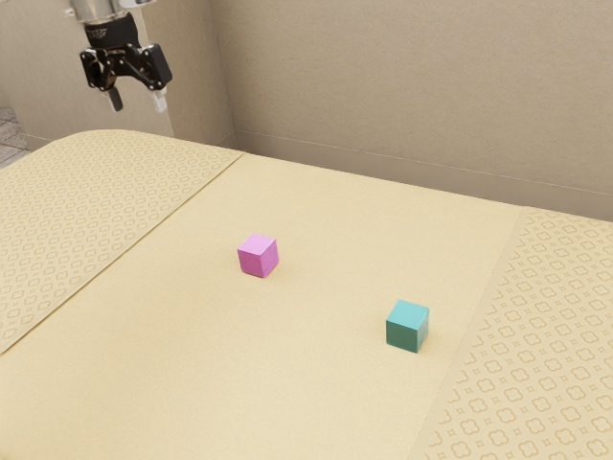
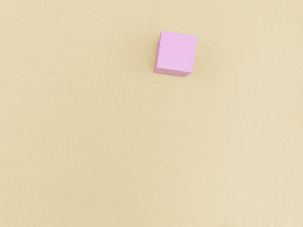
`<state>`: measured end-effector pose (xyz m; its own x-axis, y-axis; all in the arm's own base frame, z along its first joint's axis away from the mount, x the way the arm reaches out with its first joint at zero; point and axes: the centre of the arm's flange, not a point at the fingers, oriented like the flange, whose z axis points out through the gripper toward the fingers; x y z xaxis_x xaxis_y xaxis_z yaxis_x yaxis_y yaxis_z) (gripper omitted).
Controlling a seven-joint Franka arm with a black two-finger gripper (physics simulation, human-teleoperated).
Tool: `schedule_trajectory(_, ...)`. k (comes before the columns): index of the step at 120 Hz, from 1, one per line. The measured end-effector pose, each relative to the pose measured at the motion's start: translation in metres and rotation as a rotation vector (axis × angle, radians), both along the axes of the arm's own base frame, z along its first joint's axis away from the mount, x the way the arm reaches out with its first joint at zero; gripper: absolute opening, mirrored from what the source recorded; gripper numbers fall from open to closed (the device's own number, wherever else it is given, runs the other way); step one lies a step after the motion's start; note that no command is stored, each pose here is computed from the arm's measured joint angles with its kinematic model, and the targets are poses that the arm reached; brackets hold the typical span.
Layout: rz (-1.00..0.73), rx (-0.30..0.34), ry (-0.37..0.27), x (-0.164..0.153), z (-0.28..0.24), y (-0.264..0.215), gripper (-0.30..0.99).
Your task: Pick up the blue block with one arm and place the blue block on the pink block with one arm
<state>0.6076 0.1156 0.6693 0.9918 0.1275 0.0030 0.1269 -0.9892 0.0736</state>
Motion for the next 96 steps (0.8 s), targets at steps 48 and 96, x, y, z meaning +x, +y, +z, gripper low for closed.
schedule_trajectory(48, -0.085, 0.015, -0.129, -0.028, 0.072, -0.055, 0.69)
schedule_trajectory(96, -0.327, 0.03, 0.011, -0.008, -0.034, -0.315, 0.69)
